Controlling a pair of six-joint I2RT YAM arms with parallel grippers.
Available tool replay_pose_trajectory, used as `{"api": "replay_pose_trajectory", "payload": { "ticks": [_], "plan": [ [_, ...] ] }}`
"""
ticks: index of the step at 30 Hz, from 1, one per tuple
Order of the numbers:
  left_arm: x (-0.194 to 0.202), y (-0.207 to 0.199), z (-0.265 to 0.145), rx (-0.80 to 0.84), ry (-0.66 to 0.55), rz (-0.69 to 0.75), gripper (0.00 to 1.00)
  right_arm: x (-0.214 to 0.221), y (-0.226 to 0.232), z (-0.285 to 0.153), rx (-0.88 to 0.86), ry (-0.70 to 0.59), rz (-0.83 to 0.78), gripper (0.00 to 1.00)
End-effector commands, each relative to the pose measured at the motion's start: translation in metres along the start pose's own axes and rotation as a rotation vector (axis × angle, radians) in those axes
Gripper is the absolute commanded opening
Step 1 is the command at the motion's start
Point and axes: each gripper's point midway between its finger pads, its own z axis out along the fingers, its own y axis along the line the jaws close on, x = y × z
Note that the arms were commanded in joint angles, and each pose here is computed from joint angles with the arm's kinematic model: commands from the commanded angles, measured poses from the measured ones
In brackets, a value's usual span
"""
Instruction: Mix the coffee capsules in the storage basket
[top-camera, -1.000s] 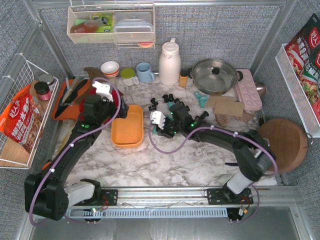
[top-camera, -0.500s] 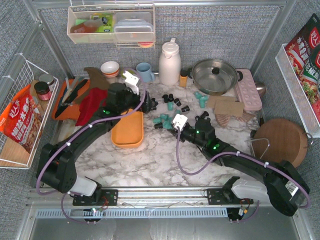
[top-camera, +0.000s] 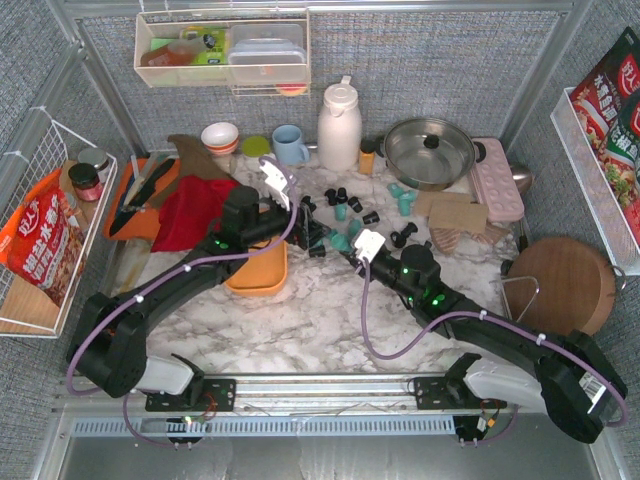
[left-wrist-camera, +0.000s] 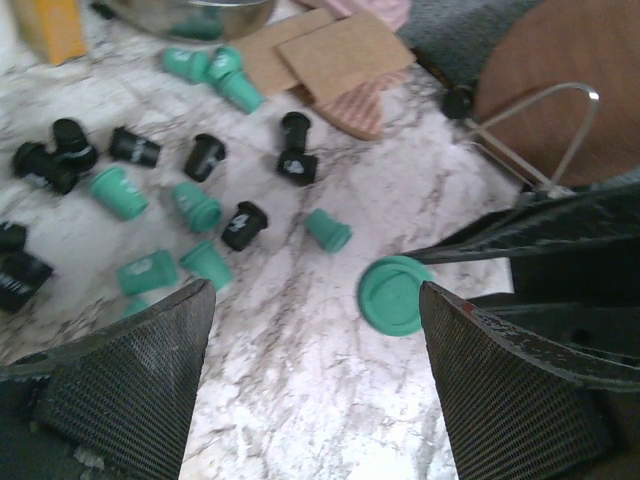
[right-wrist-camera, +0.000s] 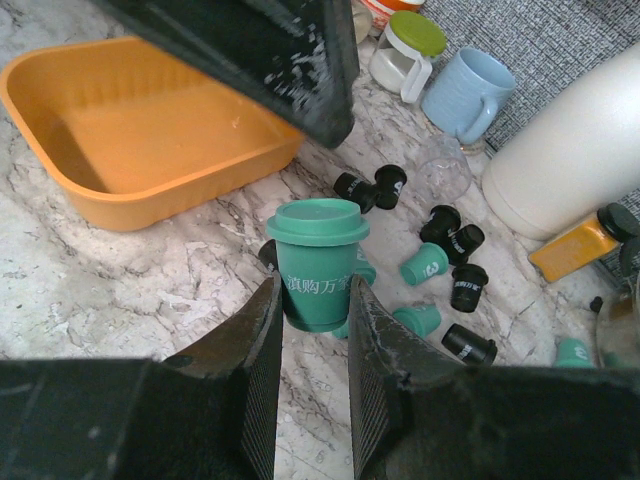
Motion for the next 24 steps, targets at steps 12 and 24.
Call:
{"api": "replay_pose_trajectory", "payload": {
  "ticks": [12, 24],
  "plan": [
    [0.014, -0.045, 0.016, 0.237, 0.082, -0.033, 0.79, -0.019, -0.006, -0.004, 0.018, -0.069, -0.032, 0.11],
    [0.035, -0.057, 0.026, 0.293, 0.147, -0.063, 0.58, -0.022, -0.003, -0.004, 0.008, -0.081, -0.031, 0.14]
  ]
}}
